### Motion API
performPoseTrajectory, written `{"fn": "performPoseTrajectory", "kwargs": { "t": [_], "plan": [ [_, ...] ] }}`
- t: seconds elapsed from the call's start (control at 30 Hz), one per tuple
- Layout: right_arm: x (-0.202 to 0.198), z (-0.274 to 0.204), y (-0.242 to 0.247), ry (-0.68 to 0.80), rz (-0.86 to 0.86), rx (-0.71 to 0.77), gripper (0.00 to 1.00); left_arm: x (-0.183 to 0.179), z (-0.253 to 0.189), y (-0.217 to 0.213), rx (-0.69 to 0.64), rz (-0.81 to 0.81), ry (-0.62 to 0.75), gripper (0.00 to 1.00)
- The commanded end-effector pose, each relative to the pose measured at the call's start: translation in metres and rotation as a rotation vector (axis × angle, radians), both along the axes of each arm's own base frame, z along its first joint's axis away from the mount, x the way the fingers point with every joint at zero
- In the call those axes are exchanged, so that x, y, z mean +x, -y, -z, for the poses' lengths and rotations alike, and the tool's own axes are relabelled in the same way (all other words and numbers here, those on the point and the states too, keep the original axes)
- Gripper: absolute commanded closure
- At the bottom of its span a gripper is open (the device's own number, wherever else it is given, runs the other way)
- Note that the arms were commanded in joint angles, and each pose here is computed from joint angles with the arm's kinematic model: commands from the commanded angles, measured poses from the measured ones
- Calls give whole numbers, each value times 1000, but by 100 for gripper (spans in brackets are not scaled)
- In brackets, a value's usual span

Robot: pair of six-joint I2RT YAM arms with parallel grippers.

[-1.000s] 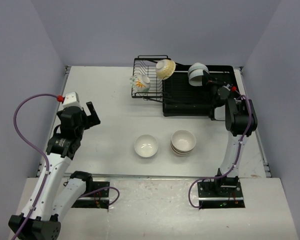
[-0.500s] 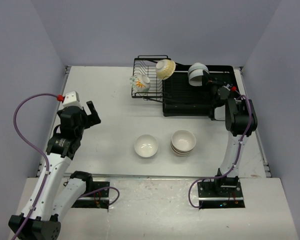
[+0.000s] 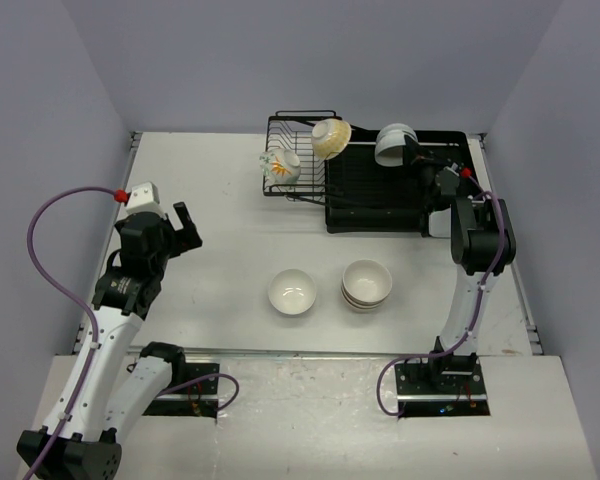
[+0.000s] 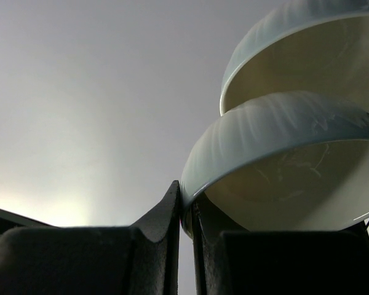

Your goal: Unload the bowls from the dish rack

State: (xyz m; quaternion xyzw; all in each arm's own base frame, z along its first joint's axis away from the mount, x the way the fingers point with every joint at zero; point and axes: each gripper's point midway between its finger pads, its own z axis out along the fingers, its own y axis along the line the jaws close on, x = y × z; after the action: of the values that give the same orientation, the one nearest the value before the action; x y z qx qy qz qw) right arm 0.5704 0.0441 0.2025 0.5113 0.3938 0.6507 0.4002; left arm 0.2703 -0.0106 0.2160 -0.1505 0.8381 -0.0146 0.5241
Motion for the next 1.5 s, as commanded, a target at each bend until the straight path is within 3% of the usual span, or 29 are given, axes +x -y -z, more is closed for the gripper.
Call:
{"fn": "performPoseTrajectory", "kwargs": {
  "t": [0.0, 0.37, 0.77, 0.93, 1.07, 1.17, 1.2, 1.23, 1.27, 1.33, 1.47],
  "plan": [
    [-58, -143, -7, 505, -39, 15, 100, 3, -6, 0, 13, 20, 35, 0],
    [-78, -142, -18, 474, -123, 43, 100, 4, -6, 0, 15, 21, 33, 0],
    [-116, -155, -48, 490, -286, -53, 100, 3, -6, -1, 16, 14, 34, 0],
    [-147, -191, -62, 600, -335, -160, 100, 3, -5, -1, 17, 13, 30, 0],
    [-179, -227, -76, 683, -353, -312, 100, 3, -5, -3, 22, 2, 27, 0],
    [-206, -244, -110, 664, -433, -542, 100, 1, -7, -16, 36, -81, 25, 0],
    [-210, -238, -123, 689, -420, -717, 100, -1, -8, -23, 42, -124, 21, 0],
    [-201, -206, -133, 492, -485, -764, 100, -4, -7, -34, 47, -193, 13, 0],
    [-229, -230, -154, 632, -435, -983, 100, -6, -9, -39, 44, -223, 18, 0],
    [-237, -226, -167, 579, -368, -1134, 100, -9, -11, -47, 38, -272, 20, 0],
    [-289, -196, -209, 545, -512, -1300, 100, -13, -15, -48, 33, -272, 48, 0]
  ]
}}
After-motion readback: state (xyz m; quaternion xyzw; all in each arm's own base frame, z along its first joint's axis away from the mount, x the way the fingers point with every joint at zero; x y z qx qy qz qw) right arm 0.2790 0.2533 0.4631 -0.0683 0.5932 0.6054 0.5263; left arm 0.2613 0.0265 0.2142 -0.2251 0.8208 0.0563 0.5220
